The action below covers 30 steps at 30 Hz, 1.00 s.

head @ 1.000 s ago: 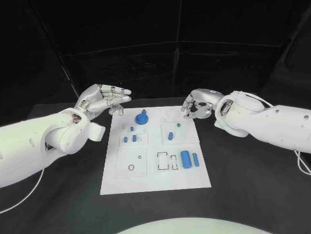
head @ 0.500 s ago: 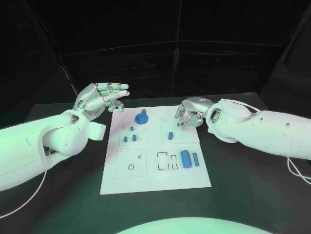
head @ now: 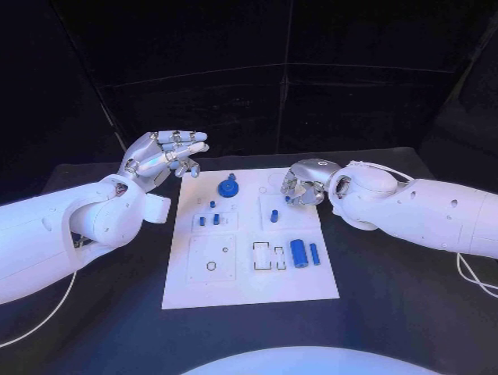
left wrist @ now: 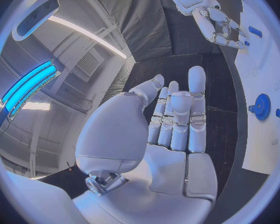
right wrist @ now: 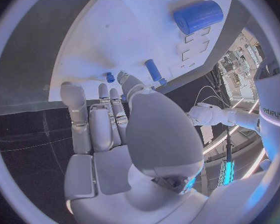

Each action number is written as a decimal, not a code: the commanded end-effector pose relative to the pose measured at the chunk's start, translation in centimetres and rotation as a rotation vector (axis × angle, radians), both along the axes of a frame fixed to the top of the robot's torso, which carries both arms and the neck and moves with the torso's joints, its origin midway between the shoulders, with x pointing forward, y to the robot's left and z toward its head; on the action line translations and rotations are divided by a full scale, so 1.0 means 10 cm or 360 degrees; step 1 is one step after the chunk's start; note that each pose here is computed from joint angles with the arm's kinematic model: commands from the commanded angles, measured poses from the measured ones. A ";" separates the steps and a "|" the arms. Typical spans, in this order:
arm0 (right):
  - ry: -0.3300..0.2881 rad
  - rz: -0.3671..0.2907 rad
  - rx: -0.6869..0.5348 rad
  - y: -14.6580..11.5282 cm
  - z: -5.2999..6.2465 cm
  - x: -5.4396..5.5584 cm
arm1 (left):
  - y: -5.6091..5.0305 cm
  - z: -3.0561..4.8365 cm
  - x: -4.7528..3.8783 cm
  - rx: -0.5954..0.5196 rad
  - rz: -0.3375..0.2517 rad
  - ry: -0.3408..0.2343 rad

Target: Assemble the parts on the task board

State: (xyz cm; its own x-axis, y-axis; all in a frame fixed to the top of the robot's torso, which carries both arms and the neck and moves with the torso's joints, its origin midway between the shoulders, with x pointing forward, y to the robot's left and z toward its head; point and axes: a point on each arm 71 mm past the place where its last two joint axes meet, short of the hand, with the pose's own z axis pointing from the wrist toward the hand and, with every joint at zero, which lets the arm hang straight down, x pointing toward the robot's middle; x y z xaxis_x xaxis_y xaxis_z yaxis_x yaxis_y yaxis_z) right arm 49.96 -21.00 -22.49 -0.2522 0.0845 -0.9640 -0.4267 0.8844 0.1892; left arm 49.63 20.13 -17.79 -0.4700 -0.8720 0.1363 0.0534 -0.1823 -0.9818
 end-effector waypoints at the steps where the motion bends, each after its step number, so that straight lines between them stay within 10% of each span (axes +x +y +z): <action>1: -0.0006 -0.0007 -0.0025 0.01 0.00 0.01 | 0.00 0.014 0.002 -0.0030 -0.0012 -0.0007; 30: 0.0111 -0.0018 -0.0135 0.07 -0.10 0.08 | 0.00 -0.006 0.014 -0.0016 -0.0025 0.0024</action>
